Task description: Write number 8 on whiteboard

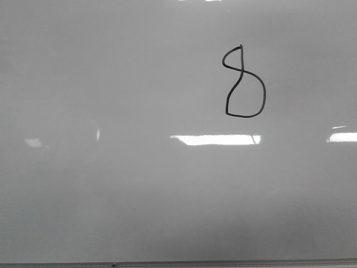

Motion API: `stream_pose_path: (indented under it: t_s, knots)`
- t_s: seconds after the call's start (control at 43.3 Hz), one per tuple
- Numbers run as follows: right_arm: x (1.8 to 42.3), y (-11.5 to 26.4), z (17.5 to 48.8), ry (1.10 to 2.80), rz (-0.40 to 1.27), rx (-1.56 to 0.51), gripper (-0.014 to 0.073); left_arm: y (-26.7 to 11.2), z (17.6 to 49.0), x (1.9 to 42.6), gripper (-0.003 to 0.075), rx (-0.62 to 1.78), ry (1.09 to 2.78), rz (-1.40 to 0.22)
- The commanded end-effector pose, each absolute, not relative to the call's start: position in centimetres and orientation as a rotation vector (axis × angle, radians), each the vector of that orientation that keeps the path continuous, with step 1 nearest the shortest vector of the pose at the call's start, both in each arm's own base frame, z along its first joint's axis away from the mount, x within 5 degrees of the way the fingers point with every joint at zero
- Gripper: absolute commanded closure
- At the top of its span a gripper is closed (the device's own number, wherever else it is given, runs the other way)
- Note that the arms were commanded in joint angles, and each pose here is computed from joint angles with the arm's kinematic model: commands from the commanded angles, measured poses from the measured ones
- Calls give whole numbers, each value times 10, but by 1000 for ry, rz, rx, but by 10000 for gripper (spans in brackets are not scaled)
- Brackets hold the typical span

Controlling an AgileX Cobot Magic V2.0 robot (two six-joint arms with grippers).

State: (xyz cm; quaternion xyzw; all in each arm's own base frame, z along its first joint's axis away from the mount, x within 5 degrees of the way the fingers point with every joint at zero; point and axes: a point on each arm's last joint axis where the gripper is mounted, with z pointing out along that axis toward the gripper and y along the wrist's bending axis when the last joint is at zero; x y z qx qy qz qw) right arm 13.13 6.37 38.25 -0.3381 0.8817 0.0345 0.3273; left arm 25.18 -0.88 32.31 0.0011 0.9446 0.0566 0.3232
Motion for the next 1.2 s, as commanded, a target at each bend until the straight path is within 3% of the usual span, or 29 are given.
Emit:
stream_pose_path:
  t_s: [0.0, 0.623, 0.715, 0.969, 1.177]
  knots:
    - [133, 63, 395, 2226, 88, -844, 98, -3, 332, 263, 693, -43, 2376, 122]
    - [134, 63, 392, 2230, 87, -845, 98, -6, 277, 316, 684, -11, 2427, 99]
    - [134, 64, 392, 2229, 87, -844, 98, -7, 274, 319, 632, -8, 2419, 95]
    - [134, 64, 392, 2228, 87, -844, 98, -7, 273, 319, 342, -4, 2431, 99]
    - [129, 61, 395, 2232, 118, -765, 98, -4, 285, 306, 321, 16, 2443, 140]
